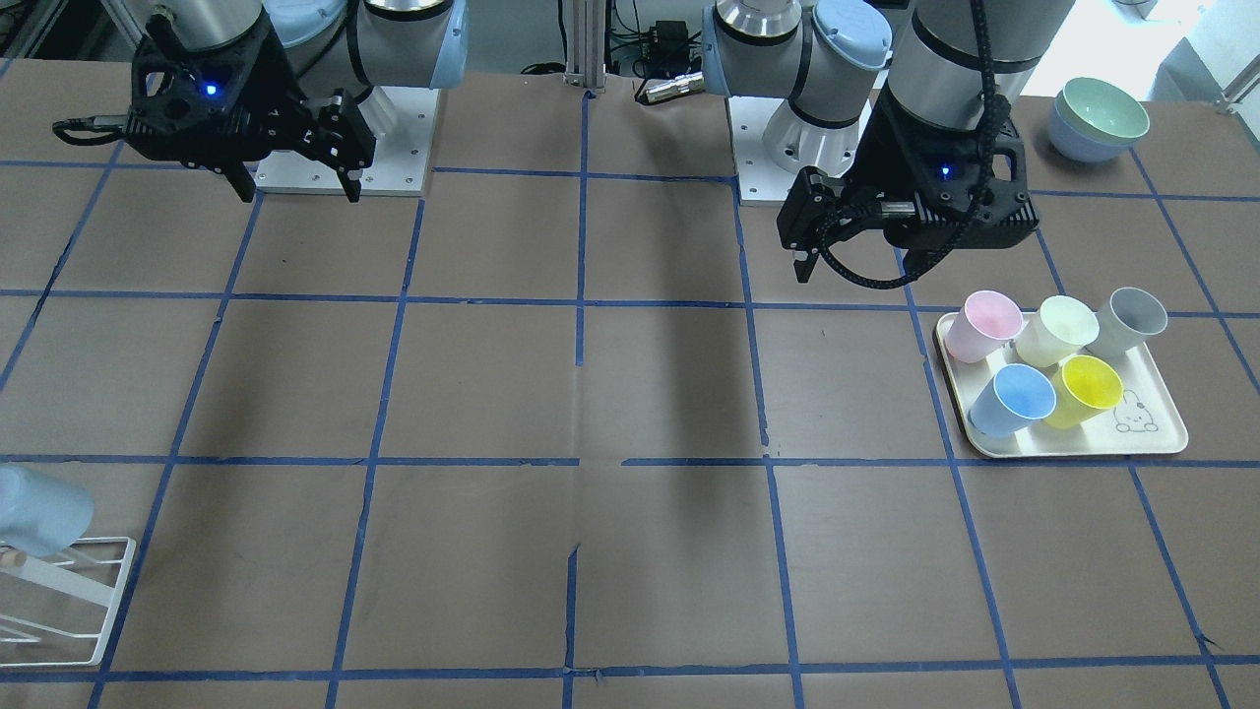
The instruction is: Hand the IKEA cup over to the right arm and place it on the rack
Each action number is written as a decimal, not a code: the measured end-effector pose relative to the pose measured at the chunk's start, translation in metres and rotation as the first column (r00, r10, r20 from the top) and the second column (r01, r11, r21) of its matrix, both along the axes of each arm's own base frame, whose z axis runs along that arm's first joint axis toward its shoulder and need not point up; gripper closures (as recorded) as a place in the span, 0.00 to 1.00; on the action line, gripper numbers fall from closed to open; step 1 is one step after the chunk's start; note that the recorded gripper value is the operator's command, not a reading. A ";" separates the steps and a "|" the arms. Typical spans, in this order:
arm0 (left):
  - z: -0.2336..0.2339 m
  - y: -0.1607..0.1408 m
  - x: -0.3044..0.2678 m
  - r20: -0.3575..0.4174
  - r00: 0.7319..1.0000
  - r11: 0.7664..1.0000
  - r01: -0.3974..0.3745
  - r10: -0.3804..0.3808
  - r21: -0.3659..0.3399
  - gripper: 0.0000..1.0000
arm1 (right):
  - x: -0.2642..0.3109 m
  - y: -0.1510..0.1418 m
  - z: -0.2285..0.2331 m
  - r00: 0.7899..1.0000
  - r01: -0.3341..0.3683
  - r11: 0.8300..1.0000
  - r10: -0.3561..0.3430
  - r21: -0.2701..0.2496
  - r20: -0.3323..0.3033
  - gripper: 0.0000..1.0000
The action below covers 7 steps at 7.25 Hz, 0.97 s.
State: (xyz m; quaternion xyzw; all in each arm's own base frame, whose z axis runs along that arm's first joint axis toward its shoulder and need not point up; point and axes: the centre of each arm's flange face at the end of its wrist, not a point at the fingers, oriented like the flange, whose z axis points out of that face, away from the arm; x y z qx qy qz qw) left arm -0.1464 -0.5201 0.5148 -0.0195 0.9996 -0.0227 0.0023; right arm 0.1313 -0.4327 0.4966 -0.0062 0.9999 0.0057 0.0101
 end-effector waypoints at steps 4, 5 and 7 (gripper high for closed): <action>0.000 0.000 0.000 0.000 1.000 1.000 0.000 0.000 -0.001 0.00 | -0.003 0.011 -0.005 1.000 0.007 1.000 -0.007 0.025 0.004 0.00; 0.000 0.000 0.000 0.000 1.000 1.000 0.000 0.000 -0.001 0.00 | -0.003 0.012 -0.006 1.000 0.009 0.999 -0.009 0.034 0.001 0.00; 0.000 0.000 0.000 0.000 1.000 1.000 0.000 0.000 -0.001 0.00 | -0.002 0.016 -0.004 1.000 0.010 0.999 -0.010 0.037 -0.001 0.00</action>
